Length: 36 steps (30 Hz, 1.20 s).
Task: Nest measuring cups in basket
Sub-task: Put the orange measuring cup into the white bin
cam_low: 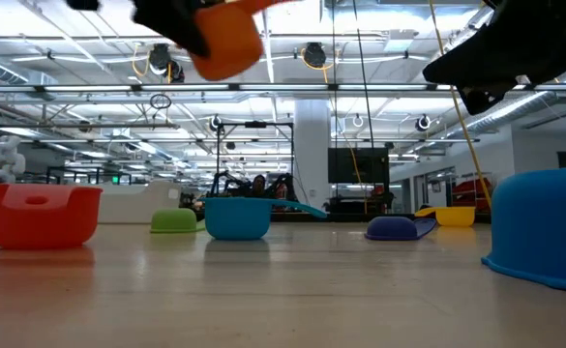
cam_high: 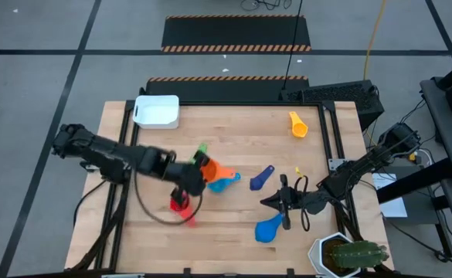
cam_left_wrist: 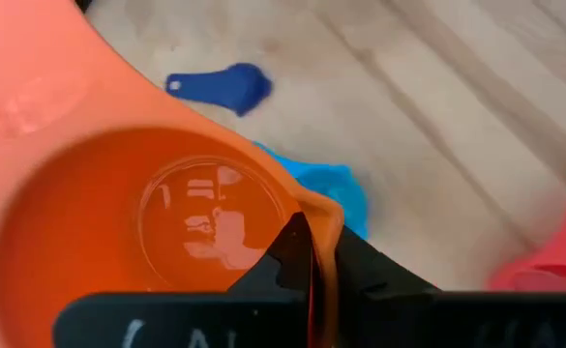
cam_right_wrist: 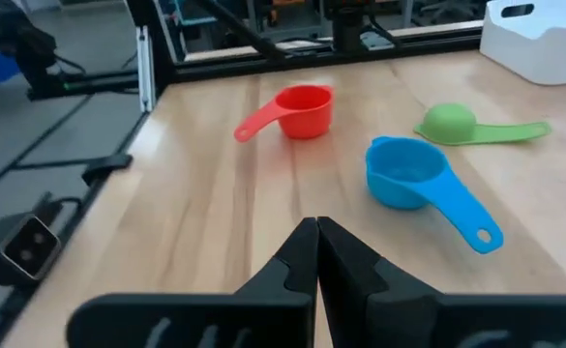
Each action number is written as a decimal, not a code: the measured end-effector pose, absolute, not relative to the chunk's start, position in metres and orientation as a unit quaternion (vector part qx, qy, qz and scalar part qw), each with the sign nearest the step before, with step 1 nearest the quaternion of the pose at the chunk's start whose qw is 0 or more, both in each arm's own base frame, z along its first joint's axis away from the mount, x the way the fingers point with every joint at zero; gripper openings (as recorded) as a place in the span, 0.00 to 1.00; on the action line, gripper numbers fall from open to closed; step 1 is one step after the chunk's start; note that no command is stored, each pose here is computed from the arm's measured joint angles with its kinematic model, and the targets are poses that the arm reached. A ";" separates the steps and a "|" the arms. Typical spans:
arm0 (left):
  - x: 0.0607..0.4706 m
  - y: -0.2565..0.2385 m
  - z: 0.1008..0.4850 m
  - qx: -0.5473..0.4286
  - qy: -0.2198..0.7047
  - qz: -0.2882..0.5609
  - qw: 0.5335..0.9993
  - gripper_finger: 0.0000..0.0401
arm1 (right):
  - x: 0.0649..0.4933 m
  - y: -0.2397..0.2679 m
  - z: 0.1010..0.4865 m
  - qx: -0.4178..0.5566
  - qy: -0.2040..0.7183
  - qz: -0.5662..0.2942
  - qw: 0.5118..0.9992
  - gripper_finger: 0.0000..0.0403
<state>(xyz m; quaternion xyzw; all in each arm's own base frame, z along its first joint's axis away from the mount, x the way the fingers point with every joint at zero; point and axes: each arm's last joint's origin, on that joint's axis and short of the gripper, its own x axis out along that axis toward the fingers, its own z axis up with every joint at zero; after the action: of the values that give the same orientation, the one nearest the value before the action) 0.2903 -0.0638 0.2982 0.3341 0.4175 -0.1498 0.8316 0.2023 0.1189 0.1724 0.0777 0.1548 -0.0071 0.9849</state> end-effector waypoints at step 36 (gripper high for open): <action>0.369 0.053 0.170 0.228 0.518 -0.164 0.808 0.06 | 0.207 0.089 0.155 0.042 0.240 -0.083 0.966 0.00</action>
<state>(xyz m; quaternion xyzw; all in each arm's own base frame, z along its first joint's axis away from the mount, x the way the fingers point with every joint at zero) 0.3694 0.0526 0.1695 0.2281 0.5181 -0.1642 0.8078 0.2072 0.0888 0.1546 0.0424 0.2404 -0.0832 0.9662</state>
